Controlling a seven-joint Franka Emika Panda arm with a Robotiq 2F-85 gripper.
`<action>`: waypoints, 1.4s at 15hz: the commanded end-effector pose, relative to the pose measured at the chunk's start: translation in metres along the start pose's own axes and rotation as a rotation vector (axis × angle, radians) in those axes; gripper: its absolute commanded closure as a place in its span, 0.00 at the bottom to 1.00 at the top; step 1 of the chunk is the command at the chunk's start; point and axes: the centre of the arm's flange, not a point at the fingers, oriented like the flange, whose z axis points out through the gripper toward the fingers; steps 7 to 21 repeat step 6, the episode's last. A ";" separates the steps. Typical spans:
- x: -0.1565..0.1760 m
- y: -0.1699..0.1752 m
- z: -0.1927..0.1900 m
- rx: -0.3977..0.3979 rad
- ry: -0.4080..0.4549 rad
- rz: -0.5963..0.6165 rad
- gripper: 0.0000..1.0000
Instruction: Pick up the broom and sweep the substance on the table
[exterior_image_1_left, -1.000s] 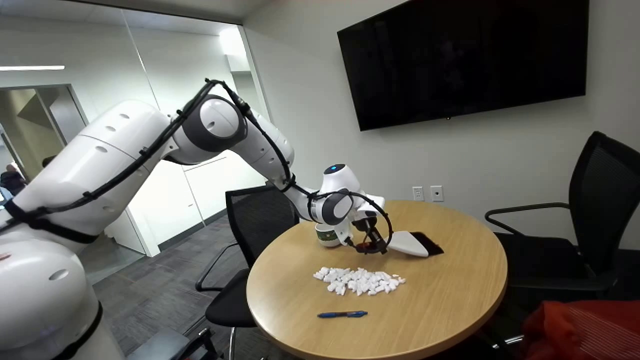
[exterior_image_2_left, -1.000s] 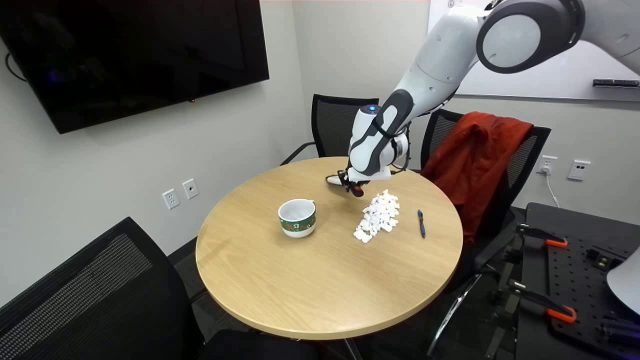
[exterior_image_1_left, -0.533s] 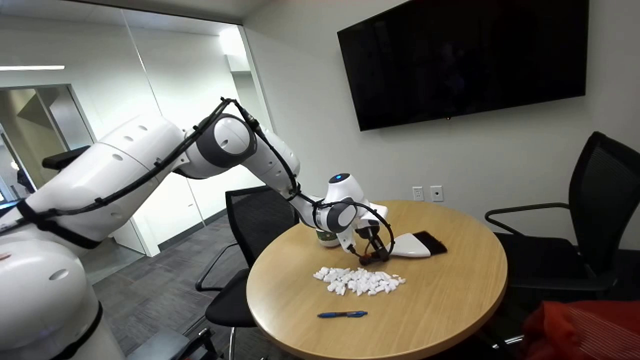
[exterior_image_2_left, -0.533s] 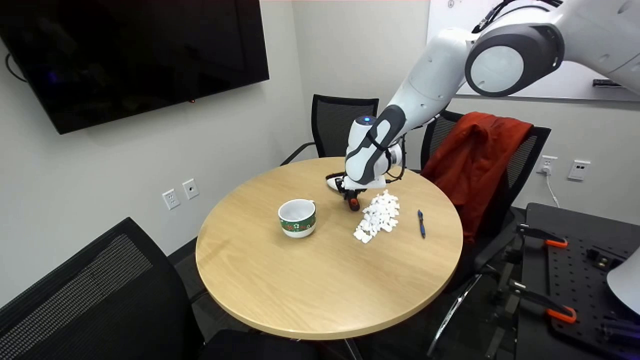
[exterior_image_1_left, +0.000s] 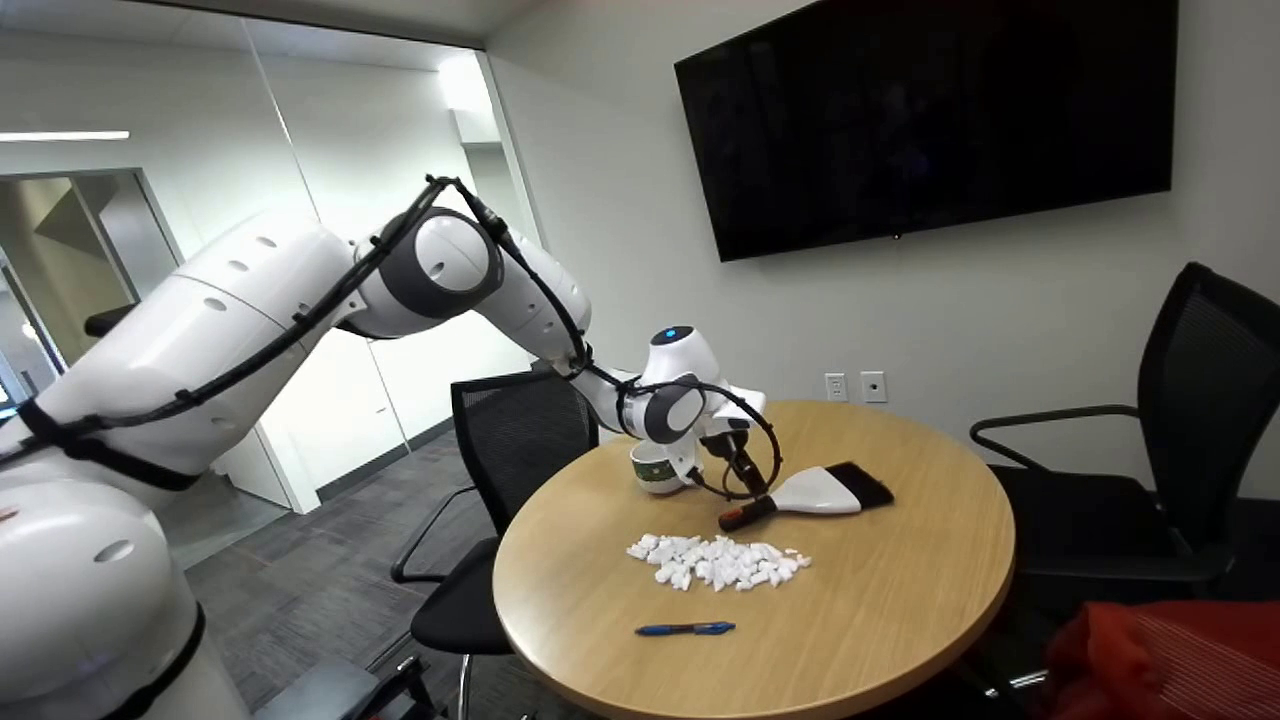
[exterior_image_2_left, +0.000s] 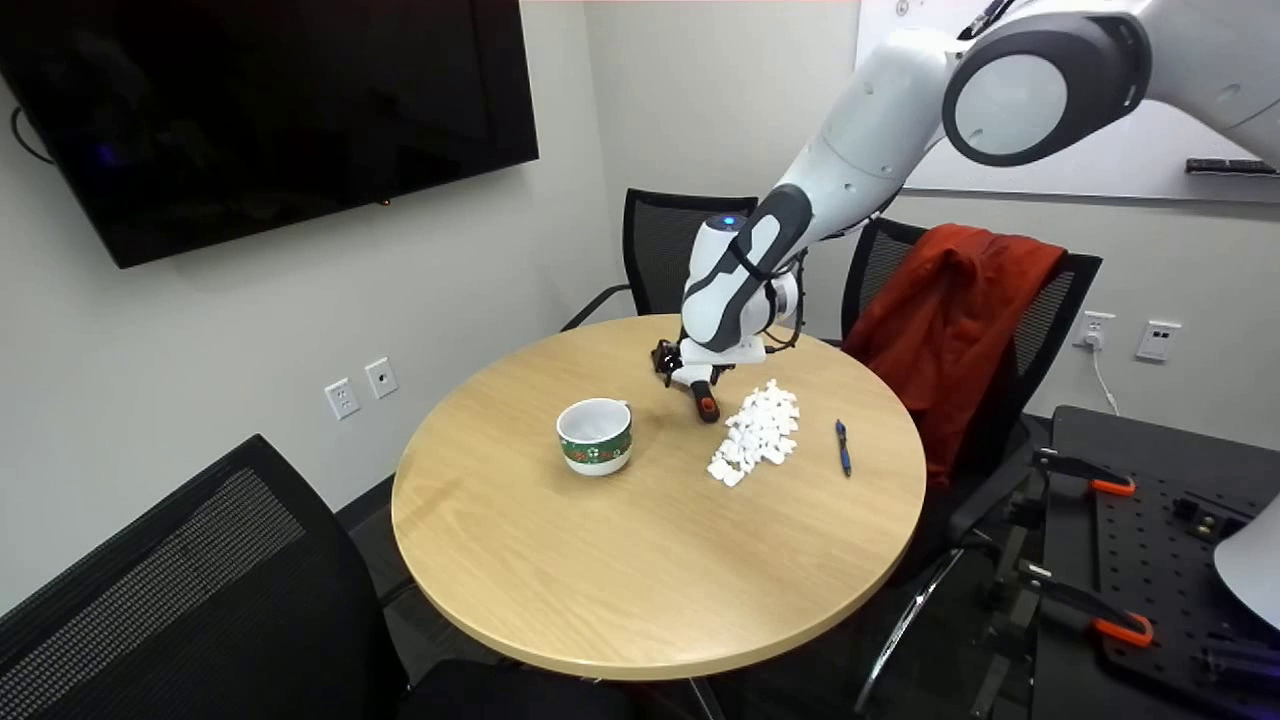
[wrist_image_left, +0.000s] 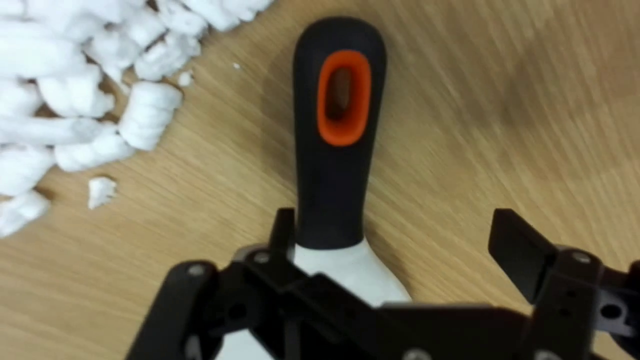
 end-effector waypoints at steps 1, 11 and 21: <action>-0.006 0.016 -0.074 -0.021 -0.095 -0.030 0.00; -0.015 0.030 -0.126 -0.034 -0.159 -0.078 0.00; -0.015 0.030 -0.126 -0.034 -0.159 -0.078 0.00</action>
